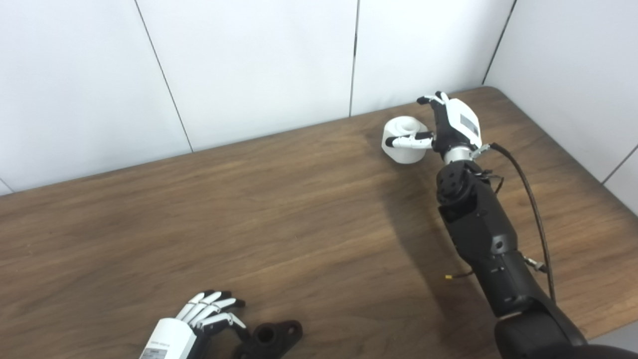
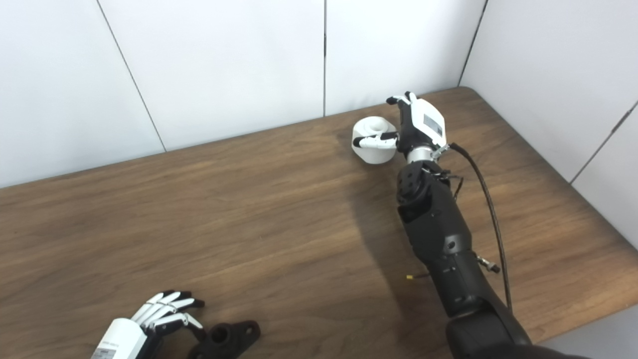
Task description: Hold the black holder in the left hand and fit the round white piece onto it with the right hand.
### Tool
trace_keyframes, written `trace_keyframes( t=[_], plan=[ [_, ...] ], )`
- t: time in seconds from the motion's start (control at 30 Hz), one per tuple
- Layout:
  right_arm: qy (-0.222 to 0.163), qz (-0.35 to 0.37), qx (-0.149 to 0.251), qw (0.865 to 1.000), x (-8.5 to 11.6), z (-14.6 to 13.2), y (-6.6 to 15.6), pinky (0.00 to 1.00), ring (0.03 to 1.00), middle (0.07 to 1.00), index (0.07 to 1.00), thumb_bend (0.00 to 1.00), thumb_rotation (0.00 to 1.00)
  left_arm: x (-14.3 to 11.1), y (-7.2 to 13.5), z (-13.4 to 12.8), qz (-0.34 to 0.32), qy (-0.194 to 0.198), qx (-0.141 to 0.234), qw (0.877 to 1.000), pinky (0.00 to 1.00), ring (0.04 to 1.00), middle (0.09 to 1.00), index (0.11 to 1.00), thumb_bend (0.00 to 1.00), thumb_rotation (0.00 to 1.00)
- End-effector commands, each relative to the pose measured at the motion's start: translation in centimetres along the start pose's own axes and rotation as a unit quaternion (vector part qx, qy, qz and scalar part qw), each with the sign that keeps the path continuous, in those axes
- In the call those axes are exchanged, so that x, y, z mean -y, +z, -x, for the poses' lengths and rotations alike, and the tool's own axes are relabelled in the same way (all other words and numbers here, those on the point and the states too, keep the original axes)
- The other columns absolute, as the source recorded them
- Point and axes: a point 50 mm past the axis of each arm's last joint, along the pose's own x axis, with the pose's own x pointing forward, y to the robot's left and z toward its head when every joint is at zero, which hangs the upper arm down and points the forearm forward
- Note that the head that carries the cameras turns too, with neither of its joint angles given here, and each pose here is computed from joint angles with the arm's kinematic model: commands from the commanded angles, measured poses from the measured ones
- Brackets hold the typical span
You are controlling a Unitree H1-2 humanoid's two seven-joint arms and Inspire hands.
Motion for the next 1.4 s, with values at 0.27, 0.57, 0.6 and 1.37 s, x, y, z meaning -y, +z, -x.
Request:
trace_keyframes(
  t=[0.27, 0.57, 0.6, 1.37],
  plan=[
    [-0.028, 0.011, 0.013, 0.999, 1.7, -0.5, 1.3, 0.85, 0.992, 0.968, 0.808, 0.87, 0.38, 0.7, -1.7, 1.6, -0.022, -0.057, -0.057, 0.997, 0.86, 0.84, 0.772, 0.485, 0.52, 0.05],
    [-0.027, 0.013, 0.006, 1.0, 1.6, -0.5, 1.0, 0.85, 0.994, 0.97, 0.811, 0.87, 0.36, 0.6, -1.6, 1.6, -0.022, -0.059, -0.056, 0.996, 0.85, 0.837, 0.769, 0.485, 0.52, 0.05],
    [-0.028, 0.015, 0.006, 0.999, 1.6, -0.5, 1.0, 0.85, 0.994, 0.971, 0.81, 0.87, 0.37, 0.6, -1.6, 1.6, -0.022, -0.059, -0.057, 0.996, 0.86, 0.838, 0.77, 0.485, 0.52, 0.05],
    [-0.025, 0.025, -0.009, 0.999, 0.9, -0.5, 0.1, 0.85, 0.991, 0.962, 0.777, 0.86, 0.36, 0.3, -1.5, 1.5, -0.016, -0.056, -0.056, 0.997, 0.85, 0.833, 0.768, 0.485, 0.52, 0.04]
  ],
)
